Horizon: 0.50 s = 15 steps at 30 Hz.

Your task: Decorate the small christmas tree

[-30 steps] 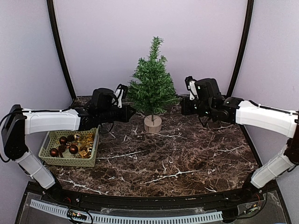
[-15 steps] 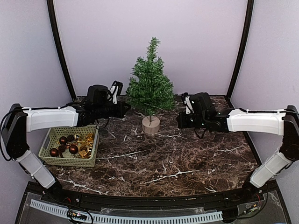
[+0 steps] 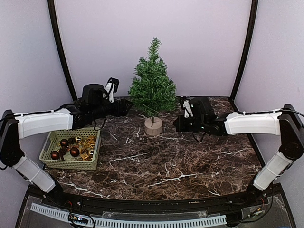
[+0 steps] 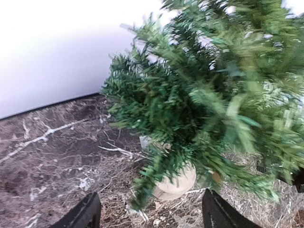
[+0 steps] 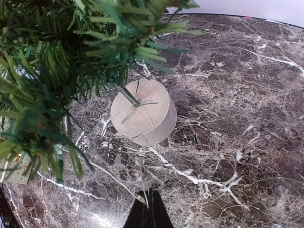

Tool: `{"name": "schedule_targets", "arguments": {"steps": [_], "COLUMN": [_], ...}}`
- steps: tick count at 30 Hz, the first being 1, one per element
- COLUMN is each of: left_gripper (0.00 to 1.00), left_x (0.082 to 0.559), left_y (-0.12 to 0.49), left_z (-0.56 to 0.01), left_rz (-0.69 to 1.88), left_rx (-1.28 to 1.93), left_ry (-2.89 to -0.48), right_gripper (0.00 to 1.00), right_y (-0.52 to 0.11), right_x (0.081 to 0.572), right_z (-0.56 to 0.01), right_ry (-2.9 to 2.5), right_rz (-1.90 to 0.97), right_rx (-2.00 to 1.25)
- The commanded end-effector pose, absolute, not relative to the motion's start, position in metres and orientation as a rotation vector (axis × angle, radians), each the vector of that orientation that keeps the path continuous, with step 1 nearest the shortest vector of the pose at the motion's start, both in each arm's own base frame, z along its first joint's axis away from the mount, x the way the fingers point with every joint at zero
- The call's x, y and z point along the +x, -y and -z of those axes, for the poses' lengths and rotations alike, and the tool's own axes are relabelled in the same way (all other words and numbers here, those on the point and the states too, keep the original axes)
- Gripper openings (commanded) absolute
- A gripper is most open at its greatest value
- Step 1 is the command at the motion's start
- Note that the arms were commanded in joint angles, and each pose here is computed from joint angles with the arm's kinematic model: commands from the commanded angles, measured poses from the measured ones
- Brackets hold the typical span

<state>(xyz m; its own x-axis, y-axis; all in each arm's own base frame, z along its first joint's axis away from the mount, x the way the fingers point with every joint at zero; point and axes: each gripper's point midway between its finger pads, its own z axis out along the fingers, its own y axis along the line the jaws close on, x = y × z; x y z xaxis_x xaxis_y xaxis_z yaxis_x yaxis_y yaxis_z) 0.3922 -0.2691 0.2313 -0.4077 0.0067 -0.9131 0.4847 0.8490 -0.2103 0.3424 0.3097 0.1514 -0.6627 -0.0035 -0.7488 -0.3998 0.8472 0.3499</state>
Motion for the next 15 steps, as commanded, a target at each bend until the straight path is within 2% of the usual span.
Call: {"name": "schedule_targets", "arguments": {"steps": [1, 6, 15], "left_gripper": [0.8, 0.95, 0.99], "left_x": [0.356, 0.324, 0.332], "left_y": [0.272, 0.315, 0.363], "left_z": [-0.255, -0.259, -0.233], "left_rz": [0.507, 0.743, 0.857], "left_rx": [0.351, 0.342, 0.328], "left_ry": [-1.897, -1.9, -1.984], "right_gripper": [0.0, 0.0, 0.0], "right_y": [-0.32, -0.324, -0.322], "right_x": [0.347, 0.348, 0.345], "right_z": [-0.159, -0.159, -0.161], "right_ry": [-2.186, -2.186, -2.184], "right_rz": [-0.691, -0.697, -0.686], "right_rx": [-0.286, -0.289, -0.288]}}
